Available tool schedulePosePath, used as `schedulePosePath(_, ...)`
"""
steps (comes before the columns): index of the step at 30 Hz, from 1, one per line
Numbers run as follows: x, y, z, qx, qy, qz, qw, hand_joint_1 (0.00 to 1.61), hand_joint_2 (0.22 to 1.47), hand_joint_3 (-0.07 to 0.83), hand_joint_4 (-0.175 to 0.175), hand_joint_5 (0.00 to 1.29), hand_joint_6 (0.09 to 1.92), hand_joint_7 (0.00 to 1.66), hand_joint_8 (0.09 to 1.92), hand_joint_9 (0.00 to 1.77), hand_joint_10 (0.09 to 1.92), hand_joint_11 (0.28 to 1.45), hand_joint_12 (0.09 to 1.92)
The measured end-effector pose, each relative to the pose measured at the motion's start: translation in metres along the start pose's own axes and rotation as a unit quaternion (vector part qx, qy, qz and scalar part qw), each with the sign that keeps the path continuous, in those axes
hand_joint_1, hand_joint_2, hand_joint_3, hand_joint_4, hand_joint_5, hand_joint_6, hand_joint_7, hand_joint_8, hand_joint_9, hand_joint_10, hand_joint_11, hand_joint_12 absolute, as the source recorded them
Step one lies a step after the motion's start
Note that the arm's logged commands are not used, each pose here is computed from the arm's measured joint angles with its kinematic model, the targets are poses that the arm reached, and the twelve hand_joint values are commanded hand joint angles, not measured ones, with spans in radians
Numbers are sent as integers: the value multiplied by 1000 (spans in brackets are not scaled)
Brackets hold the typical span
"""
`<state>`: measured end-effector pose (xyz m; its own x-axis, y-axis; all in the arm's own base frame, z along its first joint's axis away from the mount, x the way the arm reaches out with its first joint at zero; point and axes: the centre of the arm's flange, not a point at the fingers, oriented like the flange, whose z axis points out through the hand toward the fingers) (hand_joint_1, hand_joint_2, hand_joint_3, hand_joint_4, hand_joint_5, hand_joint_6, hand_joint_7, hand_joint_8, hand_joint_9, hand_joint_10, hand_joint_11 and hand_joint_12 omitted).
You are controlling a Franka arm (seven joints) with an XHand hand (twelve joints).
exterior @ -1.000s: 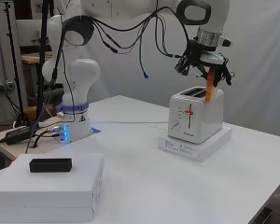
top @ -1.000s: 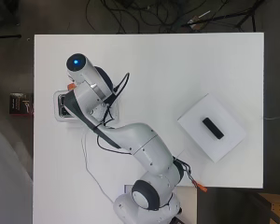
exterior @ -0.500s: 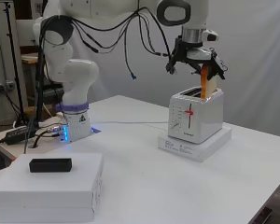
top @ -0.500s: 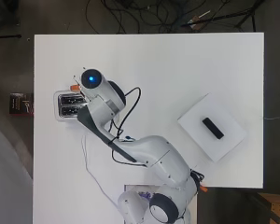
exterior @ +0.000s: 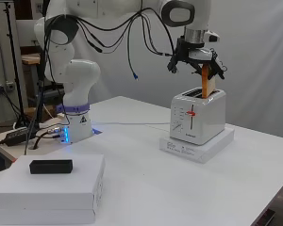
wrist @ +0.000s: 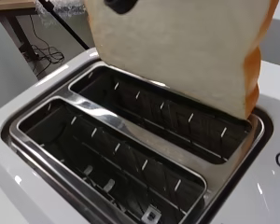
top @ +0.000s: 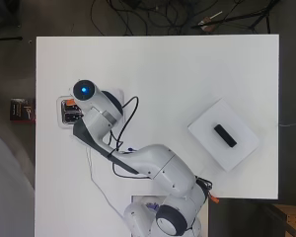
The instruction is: Teleoperate dual arm-hand system to toast a bread
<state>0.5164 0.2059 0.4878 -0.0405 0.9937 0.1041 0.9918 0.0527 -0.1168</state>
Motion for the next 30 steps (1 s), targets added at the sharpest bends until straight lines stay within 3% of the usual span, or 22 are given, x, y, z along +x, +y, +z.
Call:
schedulePosePath(6,-16,11,15,4,-5,2,1000,1360,1120,0,-175,852,1362,955,832,1042,833,760,87)
schedulePosePath(9,-19,9,18,0,7,28,1000,1364,1114,0,-175,817,1349,985,801,1070,837,757,87)
schedulePosePath(12,-35,14,15,-16,35,80,996,1377,1092,1,-175,845,1133,1040,773,1107,925,844,87)
schedulePosePath(13,-38,15,12,-23,36,89,995,1380,1088,4,-175,864,1040,1041,804,1100,992,858,133)
schedulePosePath(16,-25,5,2,-39,28,94,994,1382,1083,2,-175,915,972,1048,780,1077,1102,731,707)
schedulePosePath(18,-26,4,-1,-47,36,98,993,1271,1108,10,-40,919,1133,1022,883,1081,1297,701,1120)
schedulePosePath(19,-28,4,-3,-52,39,101,993,1288,1119,12,48,906,1265,980,1004,1076,1419,702,1274)
schedulePosePath(20,-28,4,-5,-55,40,99,993,1308,1129,13,108,890,1381,944,1102,1070,1524,707,1381)
schedulePosePath(21,-27,3,-6,-56,37,96,993,1320,1142,16,142,868,1543,906,1190,1066,1629,718,1468)
schedulePosePath(23,-22,-3,-10,-54,27,89,994,1234,1156,12,168,848,1734,915,1558,1089,1798,749,1599)
schedulePosePath(24,-21,-4,-11,-54,26,86,994,1188,1159,9,173,856,1692,919,1641,1097,1840,757,1634)
schedulePosePath(26,-17,-6,-10,-49,28,83,995,1059,1155,2,175,886,1353,932,1627,1100,1849,759,1654)
schedulePosePath(27,-15,-7,-9,-44,29,80,995,1107,1148,6,93,932,1159,914,1531,1102,1826,759,1653)
schedulePosePath(29,-12,-10,-6,-39,29,75,996,1052,1136,8,136,943,1107,980,1502,1143,1799,791,1669)
schedulePosePath(30,-11,-11,-3,-36,26,74,996,1100,1131,9,114,956,1079,973,1376,1135,1731,778,1648)
